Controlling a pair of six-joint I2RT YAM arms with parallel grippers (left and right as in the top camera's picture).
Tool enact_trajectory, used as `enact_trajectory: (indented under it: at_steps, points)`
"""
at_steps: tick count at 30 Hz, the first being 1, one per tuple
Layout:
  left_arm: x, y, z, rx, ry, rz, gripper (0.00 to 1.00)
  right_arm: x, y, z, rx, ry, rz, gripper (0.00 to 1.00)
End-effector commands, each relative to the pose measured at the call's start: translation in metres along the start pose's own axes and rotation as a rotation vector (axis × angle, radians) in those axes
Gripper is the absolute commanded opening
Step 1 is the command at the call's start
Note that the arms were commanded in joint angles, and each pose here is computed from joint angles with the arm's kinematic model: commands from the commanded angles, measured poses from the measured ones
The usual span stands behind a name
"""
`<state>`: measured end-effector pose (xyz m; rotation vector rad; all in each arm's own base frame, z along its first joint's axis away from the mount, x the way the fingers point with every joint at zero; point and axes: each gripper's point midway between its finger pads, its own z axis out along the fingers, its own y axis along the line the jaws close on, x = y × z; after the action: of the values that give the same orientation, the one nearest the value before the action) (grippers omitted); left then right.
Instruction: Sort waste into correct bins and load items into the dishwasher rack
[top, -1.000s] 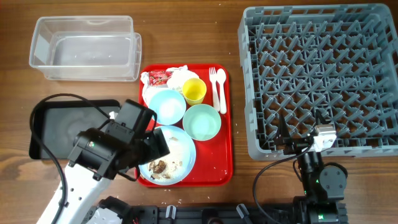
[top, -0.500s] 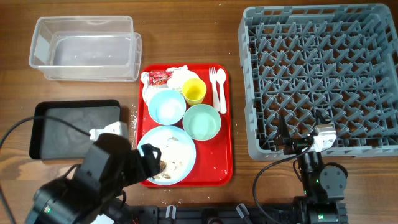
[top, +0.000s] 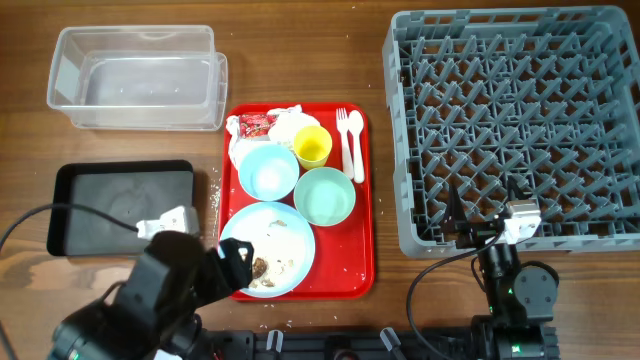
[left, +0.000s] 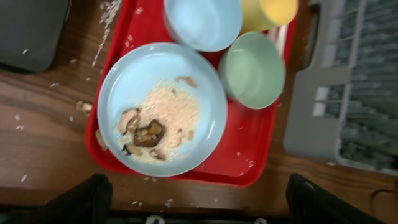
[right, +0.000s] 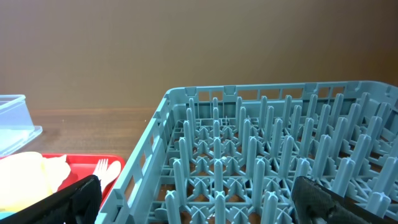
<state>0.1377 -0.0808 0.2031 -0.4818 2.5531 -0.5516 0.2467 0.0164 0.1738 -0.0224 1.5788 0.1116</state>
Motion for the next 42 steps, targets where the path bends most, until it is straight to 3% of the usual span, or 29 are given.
enact_trajectory:
  at_steps: [1,8,11,21,34,42]
  points:
    - [-0.003,-0.002,-0.009,0.057,-0.052,-0.006,0.91,0.000,-0.001,0.000,0.009,-0.004,0.014,1.00]
    - [-0.015,0.005,-0.011,0.018,-0.122,-0.012,0.91,0.000,-0.001,0.000,0.009,-0.004,0.014,1.00]
    - [-0.021,0.002,-0.012,0.027,-0.151,-0.018,1.00,0.000,-0.001,0.000,0.009,-0.004,0.014,1.00]
    - [-0.031,0.006,-0.013,-0.001,-0.207,-0.022,1.00,0.000,-0.001,0.000,0.009,-0.004,0.014,1.00]
    - [-0.035,-0.001,-0.005,-0.014,-0.195,0.038,0.98,0.000,-0.001,0.000,0.009,-0.004,0.014,1.00]
    - [-0.036,-0.020,0.033,-0.074,-0.084,0.129,1.00,0.000,-0.001,0.000,0.009,-0.004,0.014,1.00]
